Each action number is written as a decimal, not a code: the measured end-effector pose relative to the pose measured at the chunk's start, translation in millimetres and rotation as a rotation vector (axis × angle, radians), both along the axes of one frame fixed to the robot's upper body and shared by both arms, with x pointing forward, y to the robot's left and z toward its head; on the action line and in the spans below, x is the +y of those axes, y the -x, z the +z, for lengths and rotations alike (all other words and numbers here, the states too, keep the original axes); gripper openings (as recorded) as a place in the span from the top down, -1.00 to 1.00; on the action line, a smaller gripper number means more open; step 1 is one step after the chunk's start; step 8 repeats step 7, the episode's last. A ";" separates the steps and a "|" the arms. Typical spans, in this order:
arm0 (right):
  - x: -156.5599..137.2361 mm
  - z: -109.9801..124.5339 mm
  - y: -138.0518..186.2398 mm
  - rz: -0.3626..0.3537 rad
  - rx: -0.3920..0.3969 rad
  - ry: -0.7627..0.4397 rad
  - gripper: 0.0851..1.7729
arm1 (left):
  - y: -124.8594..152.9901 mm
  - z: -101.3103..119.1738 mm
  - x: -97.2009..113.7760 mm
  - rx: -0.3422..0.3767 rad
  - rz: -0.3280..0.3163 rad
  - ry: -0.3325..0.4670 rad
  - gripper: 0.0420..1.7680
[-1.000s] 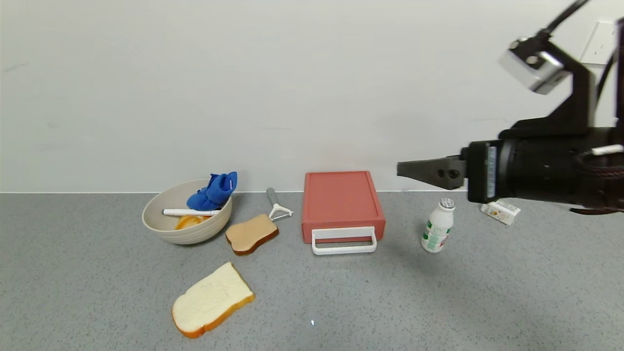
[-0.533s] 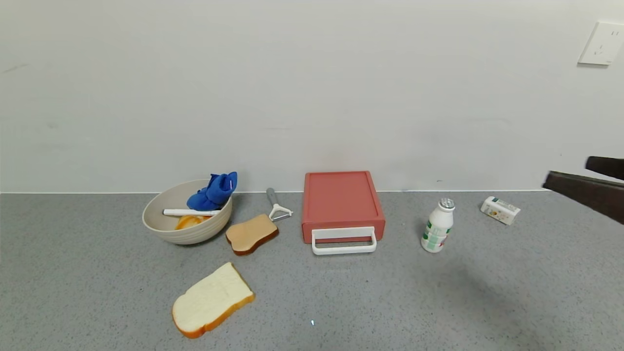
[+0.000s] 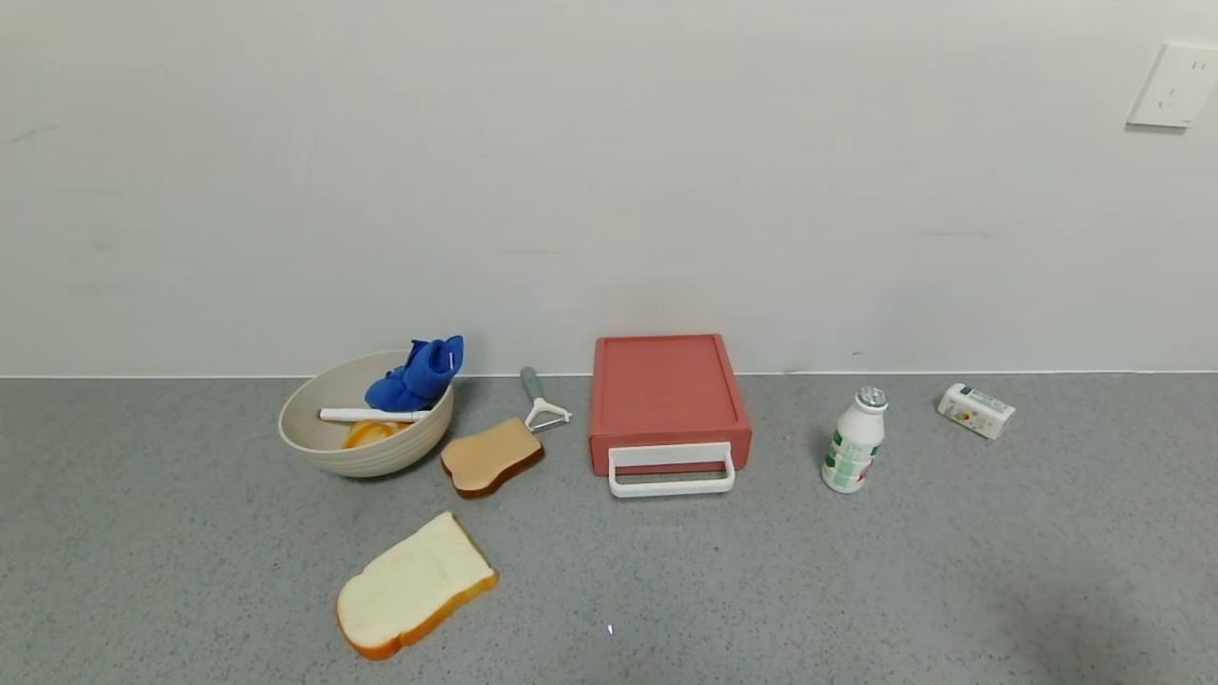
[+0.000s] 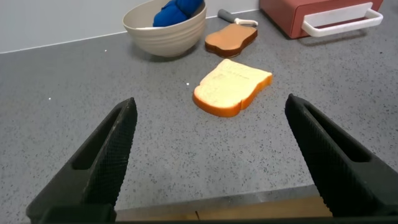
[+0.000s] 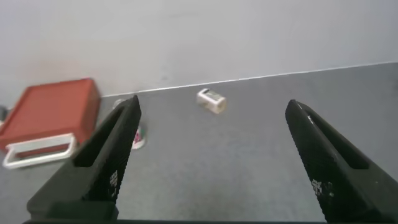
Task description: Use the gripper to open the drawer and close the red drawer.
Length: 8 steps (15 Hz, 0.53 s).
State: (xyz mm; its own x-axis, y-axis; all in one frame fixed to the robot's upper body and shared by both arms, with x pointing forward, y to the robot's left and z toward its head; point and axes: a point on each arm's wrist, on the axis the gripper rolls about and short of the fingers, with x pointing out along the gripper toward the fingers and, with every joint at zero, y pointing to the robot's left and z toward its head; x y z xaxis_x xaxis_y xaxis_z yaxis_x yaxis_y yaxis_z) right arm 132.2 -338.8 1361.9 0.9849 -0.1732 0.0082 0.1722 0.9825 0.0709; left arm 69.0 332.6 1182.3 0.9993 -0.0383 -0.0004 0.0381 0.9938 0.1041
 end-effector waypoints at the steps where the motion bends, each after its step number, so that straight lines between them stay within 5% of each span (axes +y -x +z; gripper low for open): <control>1: -2.0 -4.6 9.5 -0.045 -0.007 0.000 -0.93 | 0.0 0.0 0.0 0.000 0.000 0.000 -0.94; 5: -3.7 -24.1 51.2 -0.150 -0.004 0.001 -0.93 | 0.0 0.1 0.0 -0.001 0.000 0.002 -0.94; 8: -1.5 -32.9 69.5 -0.093 -0.045 0.003 -0.93 | 0.0 0.1 0.0 -0.001 0.000 0.002 -0.94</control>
